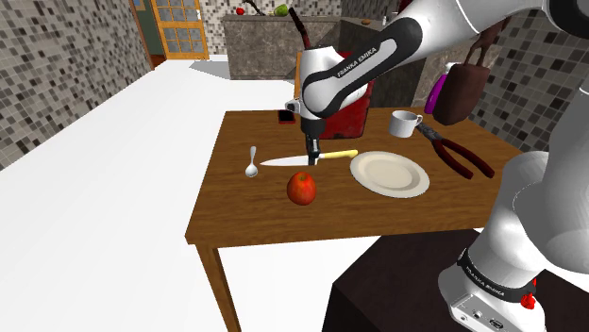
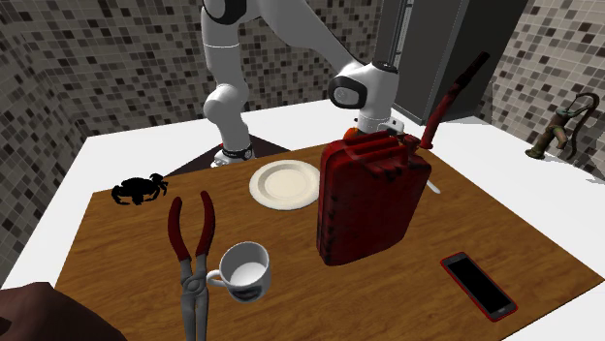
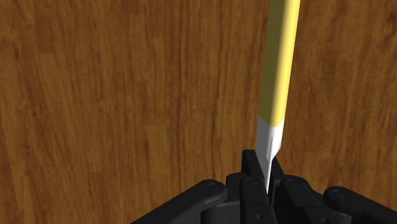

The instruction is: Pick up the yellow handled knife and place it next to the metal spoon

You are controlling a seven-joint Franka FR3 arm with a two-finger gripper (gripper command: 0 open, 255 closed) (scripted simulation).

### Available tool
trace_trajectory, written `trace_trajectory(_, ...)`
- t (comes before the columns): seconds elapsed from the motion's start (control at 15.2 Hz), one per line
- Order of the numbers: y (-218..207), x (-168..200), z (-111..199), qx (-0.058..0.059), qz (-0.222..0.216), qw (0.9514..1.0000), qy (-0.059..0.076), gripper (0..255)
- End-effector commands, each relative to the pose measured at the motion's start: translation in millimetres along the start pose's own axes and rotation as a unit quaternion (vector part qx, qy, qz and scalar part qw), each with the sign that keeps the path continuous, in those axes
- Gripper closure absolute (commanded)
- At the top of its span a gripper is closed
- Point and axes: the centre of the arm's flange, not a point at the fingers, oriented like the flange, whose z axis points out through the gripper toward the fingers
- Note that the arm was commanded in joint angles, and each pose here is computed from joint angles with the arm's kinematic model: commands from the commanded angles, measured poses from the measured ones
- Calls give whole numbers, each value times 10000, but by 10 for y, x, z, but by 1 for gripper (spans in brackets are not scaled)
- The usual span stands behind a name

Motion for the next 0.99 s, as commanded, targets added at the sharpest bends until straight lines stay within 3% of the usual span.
trace_trajectory(0.0, 0, 0, 1, 0, 0, 10000, 0, 255)
trace_trajectory(0.07, 0, 0, 1, 0, 0, 10000, 0, 255)
trace_trajectory(0.13, 0, 0, 1, 0, 0, 10000, 0, 0)
trace_trajectory(0.46, 0, 0, 1, 0, 0, 10000, 0, 0)
trace_trajectory(0.73, 0, 0, -499, 0, 0, 10000, 0, 0)
trace_trajectory(0.92, 0, 0, -499, 0, 0, 10000, 0, 0)
